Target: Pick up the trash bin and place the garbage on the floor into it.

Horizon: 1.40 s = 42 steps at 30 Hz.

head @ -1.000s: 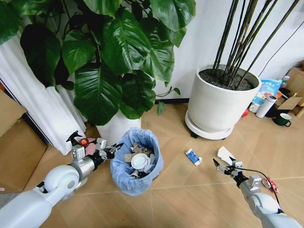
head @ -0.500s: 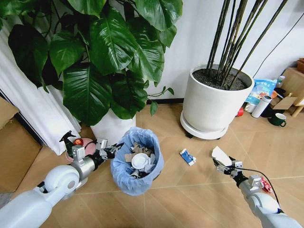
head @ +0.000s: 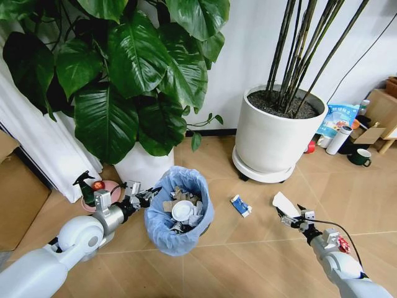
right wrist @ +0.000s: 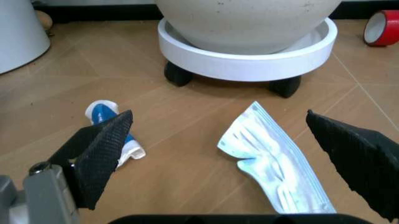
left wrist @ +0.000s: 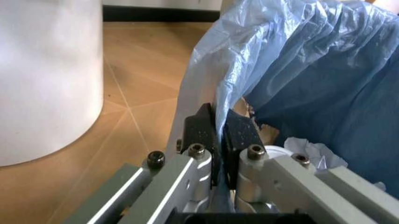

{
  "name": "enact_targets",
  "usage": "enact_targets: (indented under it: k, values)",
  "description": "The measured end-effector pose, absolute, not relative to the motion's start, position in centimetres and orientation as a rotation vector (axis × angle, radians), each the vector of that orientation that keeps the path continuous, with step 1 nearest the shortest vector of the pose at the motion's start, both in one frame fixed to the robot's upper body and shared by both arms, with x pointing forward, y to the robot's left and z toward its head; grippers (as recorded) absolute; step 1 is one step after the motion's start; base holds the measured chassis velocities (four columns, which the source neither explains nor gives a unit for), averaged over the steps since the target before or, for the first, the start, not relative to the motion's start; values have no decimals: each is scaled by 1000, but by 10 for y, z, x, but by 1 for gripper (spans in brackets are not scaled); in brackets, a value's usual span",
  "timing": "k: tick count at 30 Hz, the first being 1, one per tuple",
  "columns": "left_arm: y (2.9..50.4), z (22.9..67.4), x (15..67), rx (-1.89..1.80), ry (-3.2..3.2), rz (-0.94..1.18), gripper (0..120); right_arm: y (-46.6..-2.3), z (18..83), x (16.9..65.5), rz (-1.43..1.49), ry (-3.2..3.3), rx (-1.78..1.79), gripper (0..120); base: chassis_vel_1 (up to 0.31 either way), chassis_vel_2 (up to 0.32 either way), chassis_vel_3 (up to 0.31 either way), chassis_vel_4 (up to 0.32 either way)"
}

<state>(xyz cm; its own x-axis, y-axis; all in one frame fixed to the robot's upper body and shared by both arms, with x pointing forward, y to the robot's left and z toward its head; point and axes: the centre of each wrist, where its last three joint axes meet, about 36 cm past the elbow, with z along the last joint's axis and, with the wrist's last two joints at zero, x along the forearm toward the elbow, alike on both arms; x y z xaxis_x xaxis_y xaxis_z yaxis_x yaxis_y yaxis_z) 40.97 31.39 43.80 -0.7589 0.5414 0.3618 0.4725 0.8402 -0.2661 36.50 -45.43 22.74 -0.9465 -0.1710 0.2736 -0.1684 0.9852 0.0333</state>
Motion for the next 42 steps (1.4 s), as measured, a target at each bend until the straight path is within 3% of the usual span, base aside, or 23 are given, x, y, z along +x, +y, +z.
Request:
enact_targets:
  k: [42]
  values:
    - [312,436,408,-755,-2583,225,0,-457,224,366,-30,-2844,285,100,-31,-10,32,12]
